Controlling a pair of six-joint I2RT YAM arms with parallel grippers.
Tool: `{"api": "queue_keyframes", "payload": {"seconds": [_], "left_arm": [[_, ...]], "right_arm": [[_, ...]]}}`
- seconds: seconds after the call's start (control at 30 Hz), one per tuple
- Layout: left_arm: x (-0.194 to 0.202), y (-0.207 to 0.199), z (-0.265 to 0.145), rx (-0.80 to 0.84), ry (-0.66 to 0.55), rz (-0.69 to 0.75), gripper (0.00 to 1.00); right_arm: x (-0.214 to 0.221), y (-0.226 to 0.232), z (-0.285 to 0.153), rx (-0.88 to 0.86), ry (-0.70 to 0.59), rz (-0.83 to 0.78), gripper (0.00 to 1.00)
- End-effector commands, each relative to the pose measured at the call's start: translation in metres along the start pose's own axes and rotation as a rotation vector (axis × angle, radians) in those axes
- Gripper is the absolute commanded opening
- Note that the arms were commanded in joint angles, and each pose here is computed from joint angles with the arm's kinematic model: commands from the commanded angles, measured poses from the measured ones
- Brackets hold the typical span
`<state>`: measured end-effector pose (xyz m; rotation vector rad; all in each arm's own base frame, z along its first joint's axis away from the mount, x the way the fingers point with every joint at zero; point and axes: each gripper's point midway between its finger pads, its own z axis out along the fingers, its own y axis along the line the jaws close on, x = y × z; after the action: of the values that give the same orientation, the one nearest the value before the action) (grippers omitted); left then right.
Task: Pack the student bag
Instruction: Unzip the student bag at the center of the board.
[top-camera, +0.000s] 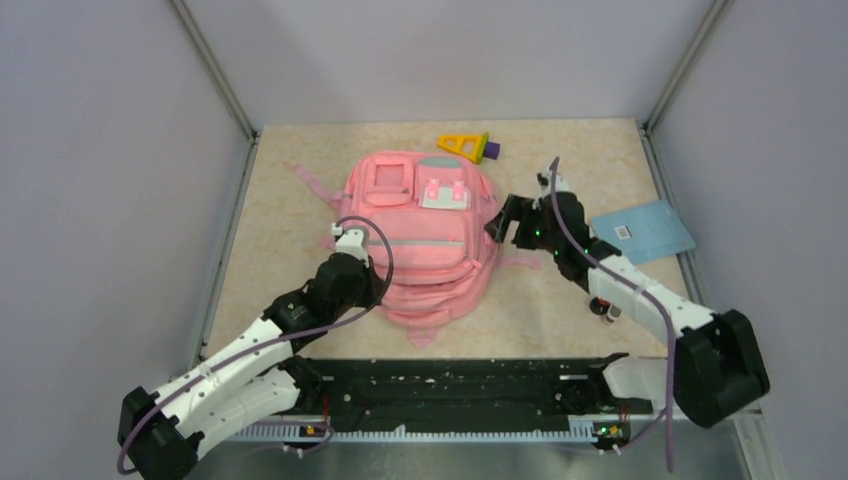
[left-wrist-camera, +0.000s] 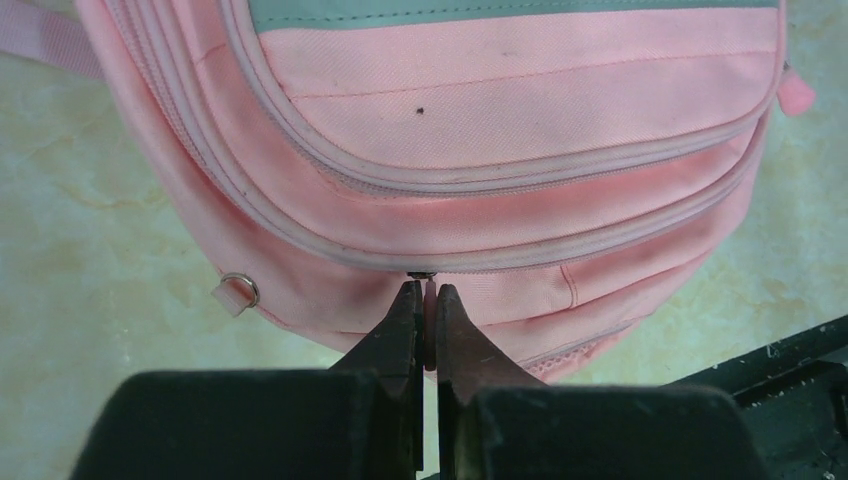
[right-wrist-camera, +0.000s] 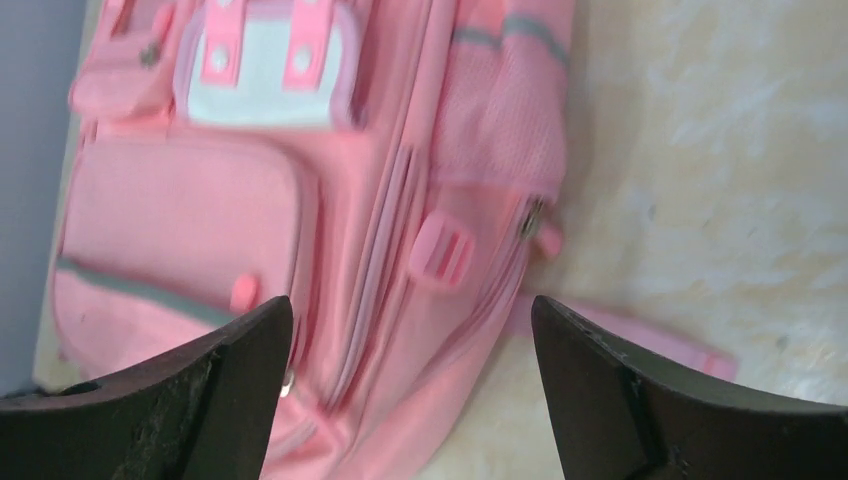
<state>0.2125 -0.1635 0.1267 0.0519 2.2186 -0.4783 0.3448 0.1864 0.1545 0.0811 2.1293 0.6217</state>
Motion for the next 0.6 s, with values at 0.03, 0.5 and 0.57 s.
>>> {"api": "queue_keyframes", "payload": {"seconds": [0.03, 0.5, 0.57], "left_arm": [[-0.036, -0.037, -0.002, 0.16, -0.116, -0.017, 0.0], [-0.03, -0.05, 0.004, 0.231, -0.091, -0.011, 0.0], [-0.03, -0.051, 0.004, 0.237, -0.091, -0.012, 0.0]], "right_arm": [[0.071, 0.037, -0.032, -0.114, 0.128, 0.131, 0.87], [0.093, 0.076, -0.043, -0.201, 0.061, 0.263, 0.89], [0.094, 0.078, -0.038, -0.203, 0.064, 0.263, 0.89]]}}
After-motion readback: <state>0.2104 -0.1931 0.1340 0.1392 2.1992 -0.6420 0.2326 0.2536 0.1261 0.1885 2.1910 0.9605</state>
